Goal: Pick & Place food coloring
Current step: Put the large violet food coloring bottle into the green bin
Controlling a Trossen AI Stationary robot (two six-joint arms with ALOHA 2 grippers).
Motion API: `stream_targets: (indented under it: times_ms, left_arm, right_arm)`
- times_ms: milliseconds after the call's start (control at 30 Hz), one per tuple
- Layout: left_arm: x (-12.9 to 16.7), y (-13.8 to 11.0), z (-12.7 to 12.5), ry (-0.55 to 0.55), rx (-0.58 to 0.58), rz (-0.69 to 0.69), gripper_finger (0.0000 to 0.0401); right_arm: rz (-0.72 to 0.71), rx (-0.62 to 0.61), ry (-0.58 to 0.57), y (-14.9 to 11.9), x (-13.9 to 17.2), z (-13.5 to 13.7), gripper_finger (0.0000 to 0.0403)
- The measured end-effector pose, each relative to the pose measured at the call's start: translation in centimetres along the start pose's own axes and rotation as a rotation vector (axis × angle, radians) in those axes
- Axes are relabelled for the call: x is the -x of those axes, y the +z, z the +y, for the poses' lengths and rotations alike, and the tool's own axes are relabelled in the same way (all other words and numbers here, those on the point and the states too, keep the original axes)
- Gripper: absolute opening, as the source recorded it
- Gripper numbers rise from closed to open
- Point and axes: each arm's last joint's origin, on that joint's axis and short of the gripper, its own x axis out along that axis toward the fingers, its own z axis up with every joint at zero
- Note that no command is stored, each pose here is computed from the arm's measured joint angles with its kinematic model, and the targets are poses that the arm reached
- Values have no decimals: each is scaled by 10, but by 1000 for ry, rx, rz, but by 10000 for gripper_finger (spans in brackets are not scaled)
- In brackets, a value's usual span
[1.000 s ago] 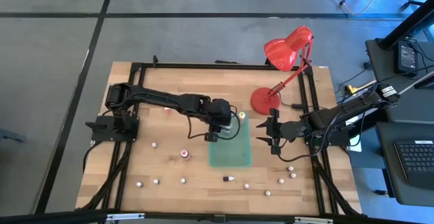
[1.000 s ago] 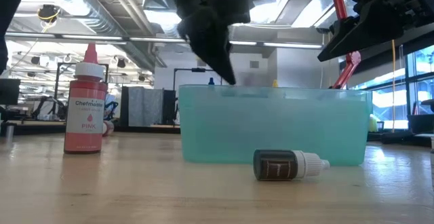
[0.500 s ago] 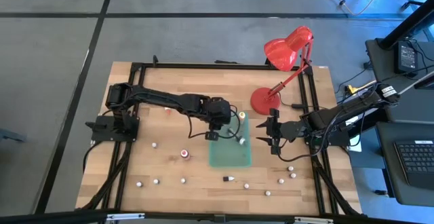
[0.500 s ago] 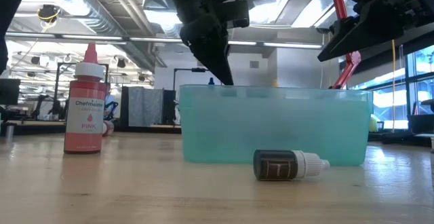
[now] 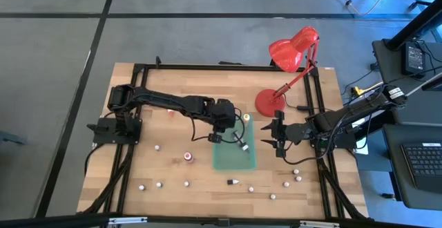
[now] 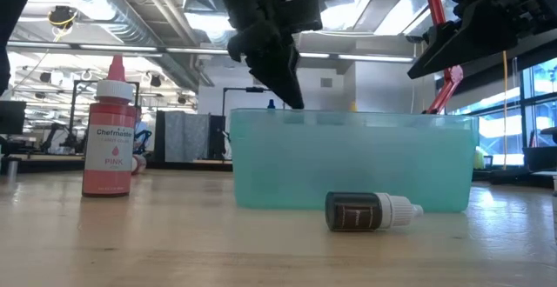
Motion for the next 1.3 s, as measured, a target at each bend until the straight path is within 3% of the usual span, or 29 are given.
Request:
stream_targets:
  times_ms: [267,500,633,1000,1300]
  left_arm:
    - [2,15,-3,24,1,-140,94]
    - [2,17,-3,27,10,-155,99]
    - [3,18,-7,22,2,-157,129]
    - [5,22,-23,-3,-38,-166,262]
    - [5,24,-21,-38,-41,-205,270]
  right_arm:
    - [0,1,0,0,0,0,218]
    - [0,2,0,0,0,0,218]
    - [0,3,0,0,0,0,218]
    - [0,3,0,0,0,0,218]
    - [1,1,0,0,0,0,218]
